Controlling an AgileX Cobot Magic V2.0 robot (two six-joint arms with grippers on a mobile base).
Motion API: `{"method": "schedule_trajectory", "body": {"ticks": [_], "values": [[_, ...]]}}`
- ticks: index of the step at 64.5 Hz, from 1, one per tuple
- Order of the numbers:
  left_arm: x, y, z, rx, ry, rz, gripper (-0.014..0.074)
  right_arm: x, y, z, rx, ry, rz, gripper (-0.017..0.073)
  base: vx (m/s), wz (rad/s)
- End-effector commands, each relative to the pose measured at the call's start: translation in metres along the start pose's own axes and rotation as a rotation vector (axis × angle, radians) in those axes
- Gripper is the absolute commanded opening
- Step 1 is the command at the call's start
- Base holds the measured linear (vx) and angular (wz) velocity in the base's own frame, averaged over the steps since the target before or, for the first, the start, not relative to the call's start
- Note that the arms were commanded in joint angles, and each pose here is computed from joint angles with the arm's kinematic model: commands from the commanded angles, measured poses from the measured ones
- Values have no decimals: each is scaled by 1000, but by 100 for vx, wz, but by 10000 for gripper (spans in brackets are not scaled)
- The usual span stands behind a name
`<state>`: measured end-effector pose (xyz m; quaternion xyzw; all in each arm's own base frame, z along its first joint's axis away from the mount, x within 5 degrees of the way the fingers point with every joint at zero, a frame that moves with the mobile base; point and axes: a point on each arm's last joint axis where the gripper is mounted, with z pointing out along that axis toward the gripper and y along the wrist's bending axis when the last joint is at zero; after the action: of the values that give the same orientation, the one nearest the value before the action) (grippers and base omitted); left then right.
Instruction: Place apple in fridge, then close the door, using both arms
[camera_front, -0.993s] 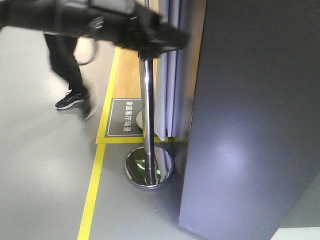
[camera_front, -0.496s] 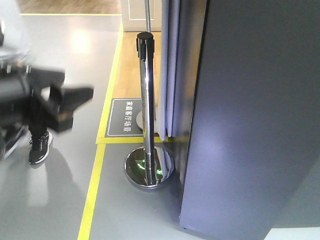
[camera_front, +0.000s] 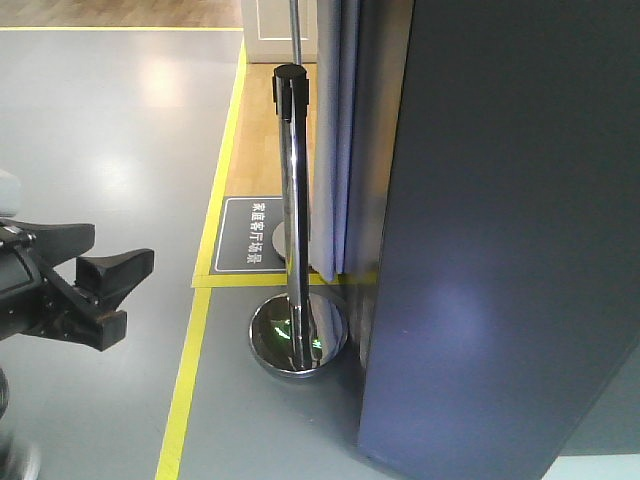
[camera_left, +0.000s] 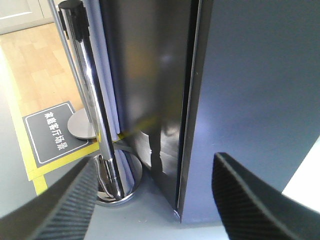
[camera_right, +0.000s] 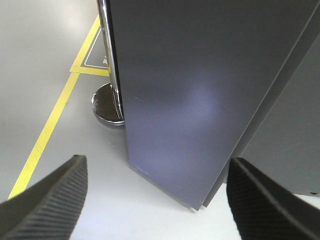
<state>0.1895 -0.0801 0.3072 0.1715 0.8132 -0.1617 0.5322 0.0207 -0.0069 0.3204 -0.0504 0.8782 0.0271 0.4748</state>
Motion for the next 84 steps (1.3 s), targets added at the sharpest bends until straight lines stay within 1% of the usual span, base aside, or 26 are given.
{"method": "schedule_trajectory", "body": {"ticks": [1, 23, 32, 36, 40, 44, 45, 48, 49, 52, 56, 57, 58, 59, 61, 70, 77, 78, 83, 84], "values": [[-12, 1, -5, -23, -68, -21, 465, -12, 0, -4, 8, -73, -8, 547, 0, 0], [-12, 1, -5, -23, -68, -21, 465, -11, -1, -4, 9, -66, -7, 547, 0, 0], [-12, 1, -5, -23, -68, -21, 465, -9, 6, -4, -64, -47, 35, 547, 0, 0], [-12, 1, -5, -23, -68, -21, 465, -12, 7, -4, -77, -79, 38, 547, 0, 0], [-12, 1, -5, -23, -68, -21, 465, -20, 6, -4, -69, -159, 35, 547, 0, 0], [-12, 1, -5, -23, -68, -21, 465, -31, 4, 0, -29, -220, 50, 547, 0, 0], [-12, 1, -5, -23, -68, -21, 465, -34, 3, 1, -18, -241, 69, 547, 0, 0], [-12, 1, -5, -23, -68, -21, 465, -44, -1, 7, 32, -269, 103, 547, 0, 0], [-12, 1, -5, -23, -68, -21, 465, -47, -2, 10, 51, -274, 94, 547, 0, 0], [-12, 1, -5, -22, -67, -21, 465, -59, -5, 18, 109, -300, 103, 547, 0, 0], [-12, 1, -5, -22, -67, -21, 465, -74, -6, 33, 161, -295, 84, 547, 0, 0], [-12, 1, -5, -22, -67, -21, 465, -78, -6, 35, 168, -300, 88, 547, 0, 0], [-12, 1, -5, -22, -67, -21, 465, -83, -6, 40, 181, -294, 75, 547, 0, 0], [-12, 1, -5, -22, -67, -21, 465, -87, -6, 42, 185, -296, 80, 547, 0, 0], [-12, 1, -5, -22, -67, -21, 465, -94, -5, 48, 197, -293, 71, 547, 0, 0], [-12, 1, -5, -22, -67, -21, 465, -131, -2, 82, 264, -271, 3, 547, 0, 0], [-12, 1, -5, -22, -67, -21, 465, -159, 0, 105, 314, -279, -37, 547, 0, 0], [-12, 1, -5, -22, -67, -21, 465, -164, 0, 110, 319, -278, -35, 547, 0, 0], [-12, 1, -5, -22, -67, -21, 465, -180, 2, 132, 351, -272, -64, 547, 0, 0], [-12, 1, -5, -22, -67, -21, 465, -184, 3, 134, 355, -277, -61, 547, 0, 0]]}}
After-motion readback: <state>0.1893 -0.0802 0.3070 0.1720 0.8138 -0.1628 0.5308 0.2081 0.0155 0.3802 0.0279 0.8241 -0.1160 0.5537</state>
